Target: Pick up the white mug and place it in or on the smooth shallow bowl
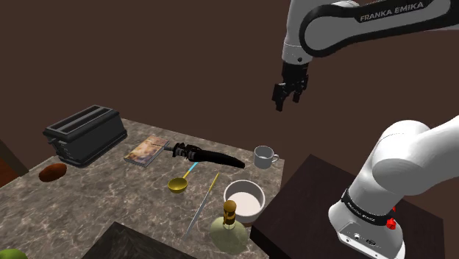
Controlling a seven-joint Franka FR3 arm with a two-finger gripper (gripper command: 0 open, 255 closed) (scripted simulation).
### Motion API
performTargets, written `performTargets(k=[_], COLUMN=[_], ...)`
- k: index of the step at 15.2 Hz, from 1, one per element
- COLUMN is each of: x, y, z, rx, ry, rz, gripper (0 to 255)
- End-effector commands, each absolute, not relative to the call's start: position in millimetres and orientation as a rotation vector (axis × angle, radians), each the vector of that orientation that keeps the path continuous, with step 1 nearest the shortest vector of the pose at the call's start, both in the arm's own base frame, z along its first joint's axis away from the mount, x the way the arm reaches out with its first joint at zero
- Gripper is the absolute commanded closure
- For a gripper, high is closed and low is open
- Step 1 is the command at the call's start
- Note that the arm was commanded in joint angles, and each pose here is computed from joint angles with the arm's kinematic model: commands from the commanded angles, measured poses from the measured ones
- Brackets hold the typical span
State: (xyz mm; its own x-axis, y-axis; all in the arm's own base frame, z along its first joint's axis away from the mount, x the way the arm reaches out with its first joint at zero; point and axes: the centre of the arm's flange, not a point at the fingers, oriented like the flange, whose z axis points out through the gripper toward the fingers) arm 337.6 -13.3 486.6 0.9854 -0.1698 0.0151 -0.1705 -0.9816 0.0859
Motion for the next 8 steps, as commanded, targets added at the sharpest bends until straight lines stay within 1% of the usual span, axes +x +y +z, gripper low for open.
performTargets(k=[1,8], x=[342,369], y=[-17,-28], z=[459,372], rx=[3.046,3.053], ry=[-0.264,-0.279], rz=[0.020,0.033], gripper=[0,0])
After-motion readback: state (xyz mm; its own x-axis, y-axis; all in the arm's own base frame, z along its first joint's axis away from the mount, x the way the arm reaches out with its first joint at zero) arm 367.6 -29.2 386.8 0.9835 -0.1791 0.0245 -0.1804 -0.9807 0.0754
